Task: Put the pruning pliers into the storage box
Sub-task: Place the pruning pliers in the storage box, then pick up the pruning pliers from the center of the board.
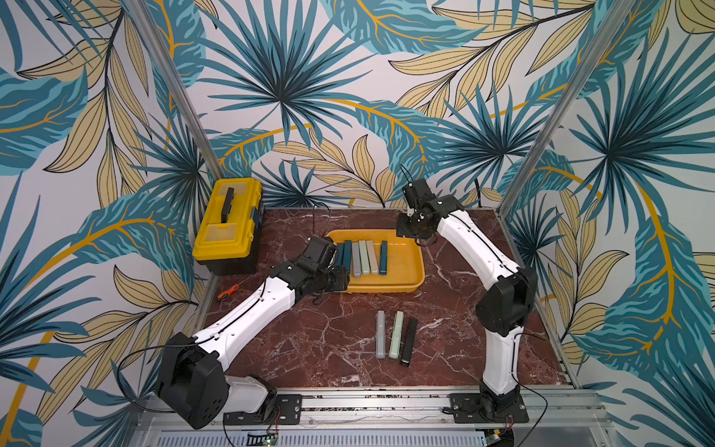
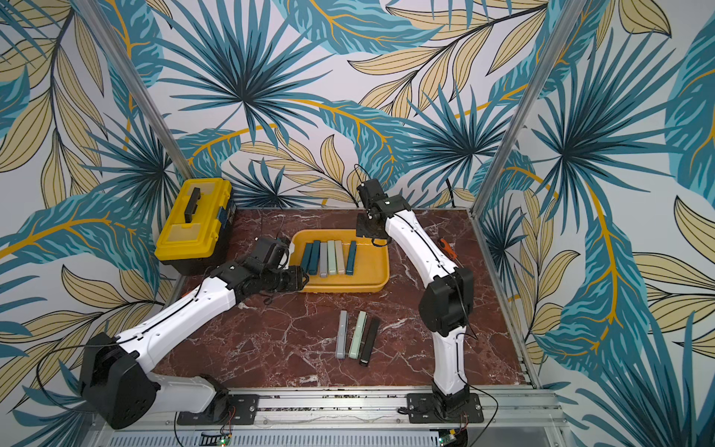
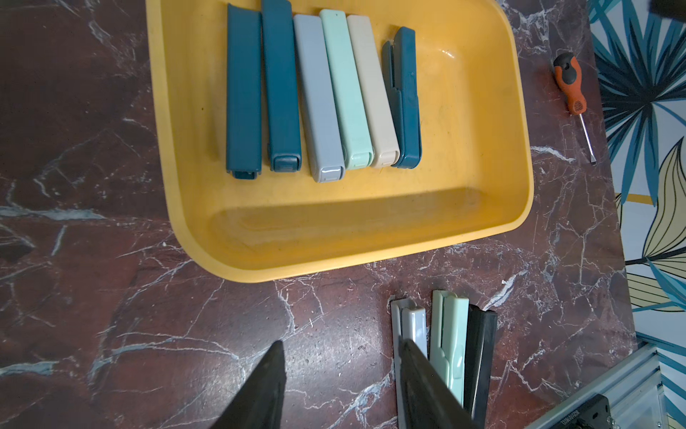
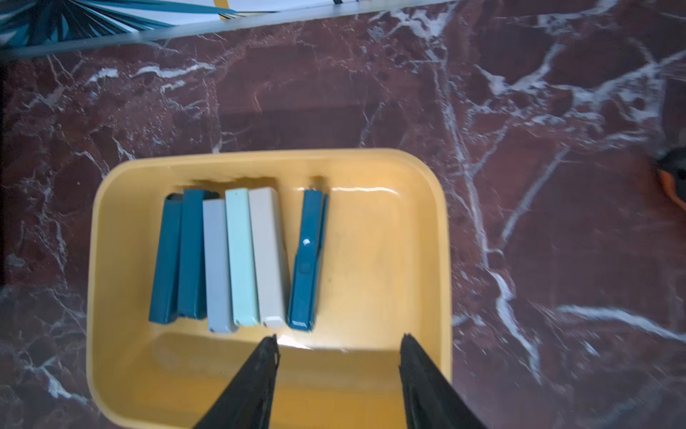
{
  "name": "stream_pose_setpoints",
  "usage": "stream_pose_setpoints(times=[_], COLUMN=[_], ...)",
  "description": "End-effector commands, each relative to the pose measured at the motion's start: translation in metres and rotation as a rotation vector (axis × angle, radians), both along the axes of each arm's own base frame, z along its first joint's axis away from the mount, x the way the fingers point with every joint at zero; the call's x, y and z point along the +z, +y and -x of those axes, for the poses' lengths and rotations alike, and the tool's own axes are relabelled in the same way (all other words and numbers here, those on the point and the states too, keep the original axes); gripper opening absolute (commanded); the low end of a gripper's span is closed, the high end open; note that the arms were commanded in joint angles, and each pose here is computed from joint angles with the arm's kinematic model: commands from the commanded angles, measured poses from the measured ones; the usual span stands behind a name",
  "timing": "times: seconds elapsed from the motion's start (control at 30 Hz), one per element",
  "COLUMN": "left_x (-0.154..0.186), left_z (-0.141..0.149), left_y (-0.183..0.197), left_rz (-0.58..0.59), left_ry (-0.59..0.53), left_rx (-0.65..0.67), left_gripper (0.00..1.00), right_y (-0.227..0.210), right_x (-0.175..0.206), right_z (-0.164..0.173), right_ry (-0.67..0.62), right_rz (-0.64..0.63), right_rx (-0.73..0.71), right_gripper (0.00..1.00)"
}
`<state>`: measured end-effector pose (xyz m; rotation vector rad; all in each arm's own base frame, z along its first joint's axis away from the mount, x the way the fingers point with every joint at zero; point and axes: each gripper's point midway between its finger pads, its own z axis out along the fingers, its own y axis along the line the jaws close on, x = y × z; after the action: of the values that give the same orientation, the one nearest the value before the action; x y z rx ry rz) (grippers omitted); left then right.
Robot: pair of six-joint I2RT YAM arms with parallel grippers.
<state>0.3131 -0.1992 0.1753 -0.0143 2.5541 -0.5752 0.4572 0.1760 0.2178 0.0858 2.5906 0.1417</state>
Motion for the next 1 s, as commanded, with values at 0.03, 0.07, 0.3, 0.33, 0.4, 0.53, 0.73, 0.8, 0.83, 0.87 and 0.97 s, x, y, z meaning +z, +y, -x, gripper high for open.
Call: stream_pose_setpoints(times=[0.03, 0.07, 0.3, 0.33, 0.4, 0.53, 0.73, 0.8, 0.83, 0.87, 0.97], left_x=[0.005, 0.005, 0.001, 0.0, 0.0, 0.002, 0.0, 0.002, 0.003, 0.004, 0.002], left_z=[-0.01, -0.011, -0.015, -0.015, -0.015, -0.015, -0.013, -0.012, -0.012, -0.012, -0.011], left_y=[-0.007, -0.008, -0.015, -0.017, -0.018, -0.018, -0.016, -0.016, -0.016, -0.015, -0.013], left_rz=[0.021, 0.024, 0.039, 0.044, 0.048, 0.052, 0.048, 0.049, 0.05, 0.049, 0.04], left_ry=[-0.038, -0.04, -0.034, -0.033, -0.031, -0.033, -0.033, -0.036, -0.039, -0.043, -0.043], left_rx=[-0.026, -0.032, -0.052, -0.054, -0.057, -0.057, -0.055, -0.054, -0.053, -0.053, -0.048], left_gripper=[0.51, 0.51, 0.51, 0.51, 0.51, 0.51, 0.51, 0.51, 0.51, 0.51, 0.51], right_y=[-0.024, -0.027, -0.029, -0.028, -0.03, -0.028, -0.012, -0.005, -0.001, 0.002, 0.005], right_x=[-0.012, -0.017, -0.052, -0.057, -0.062, -0.087, -0.132, -0.144, -0.149, -0.152, -0.157], right_z=[0.064, 0.08, 0.171, 0.18, 0.195, 0.222, 0.242, 0.244, 0.244, 0.244, 0.242], right_ry=[0.089, 0.115, 0.254, 0.264, 0.284, 0.339, 0.426, 0.454, 0.46, 0.463, 0.458], right_rz=[0.043, 0.042, 0.013, 0.005, 0.006, -0.023, -0.051, -0.059, -0.072, -0.081, -0.09], right_rx=[-0.023, -0.028, -0.062, -0.067, -0.095, -0.146, -0.164, -0.165, -0.165, -0.165, -0.168], right_gripper=[0.56, 0.58, 0.59, 0.59, 0.59, 0.62, 0.62, 0.62, 0.62, 0.62, 0.64])
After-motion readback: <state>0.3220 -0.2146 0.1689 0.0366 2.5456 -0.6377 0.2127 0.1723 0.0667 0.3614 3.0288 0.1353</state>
